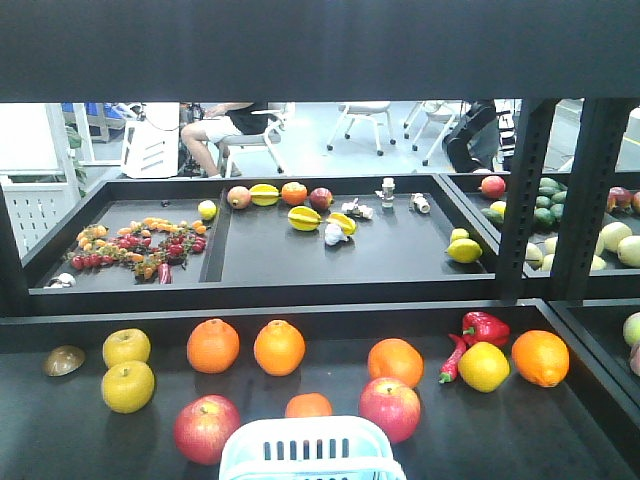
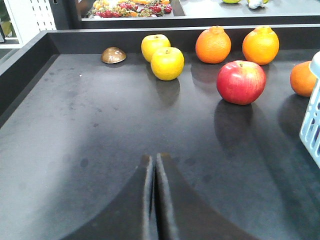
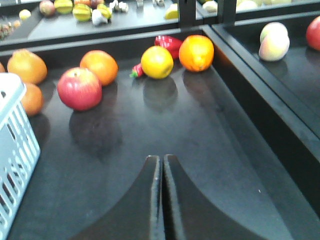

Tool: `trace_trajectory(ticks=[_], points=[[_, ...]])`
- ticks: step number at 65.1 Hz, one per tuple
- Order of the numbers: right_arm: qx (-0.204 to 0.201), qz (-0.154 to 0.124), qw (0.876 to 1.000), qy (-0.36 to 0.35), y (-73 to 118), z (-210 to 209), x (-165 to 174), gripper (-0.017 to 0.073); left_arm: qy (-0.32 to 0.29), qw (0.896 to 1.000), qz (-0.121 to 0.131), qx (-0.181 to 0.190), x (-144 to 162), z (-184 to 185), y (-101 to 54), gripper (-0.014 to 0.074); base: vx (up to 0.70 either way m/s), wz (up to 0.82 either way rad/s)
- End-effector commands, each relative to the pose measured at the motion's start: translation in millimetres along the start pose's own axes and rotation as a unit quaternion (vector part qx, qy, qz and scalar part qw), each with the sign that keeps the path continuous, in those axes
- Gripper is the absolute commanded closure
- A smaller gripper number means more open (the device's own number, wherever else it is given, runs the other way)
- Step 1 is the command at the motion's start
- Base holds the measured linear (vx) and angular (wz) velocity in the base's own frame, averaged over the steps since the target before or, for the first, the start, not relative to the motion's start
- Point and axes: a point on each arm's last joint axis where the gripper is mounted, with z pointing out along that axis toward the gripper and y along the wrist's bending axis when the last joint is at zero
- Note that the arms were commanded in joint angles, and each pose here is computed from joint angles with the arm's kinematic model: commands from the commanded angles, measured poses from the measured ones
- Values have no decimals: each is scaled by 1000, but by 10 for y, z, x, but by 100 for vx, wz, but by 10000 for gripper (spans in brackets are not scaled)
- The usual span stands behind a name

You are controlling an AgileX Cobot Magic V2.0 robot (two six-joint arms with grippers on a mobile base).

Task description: Pick three apples into basket with both arms

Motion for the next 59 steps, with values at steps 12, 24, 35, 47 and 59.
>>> trace_trajectory(ticks=[12,24,35,47,59], points=[[3,-41,999,-35,-2,-7,-57,561,-39,999,-1,1,-123,-15,-2,601,0,0],[3,-41,999,-35,-2,-7,-57,561,-39,999,-1,1,-123,-15,-2,601,0,0],[3,-41,999,-35,-2,-8,-57,561,-39,999,-1,1,-123,-15,-2,601,0,0],[3,-41,999,-35,-2,-8,-57,561,-39,999,-1,1,-123,-15,-2,601,0,0],[3,-41,999,-35,-2,-8,-57,561,-39,999,-1,1,-123,-15,-2,601,0,0]])
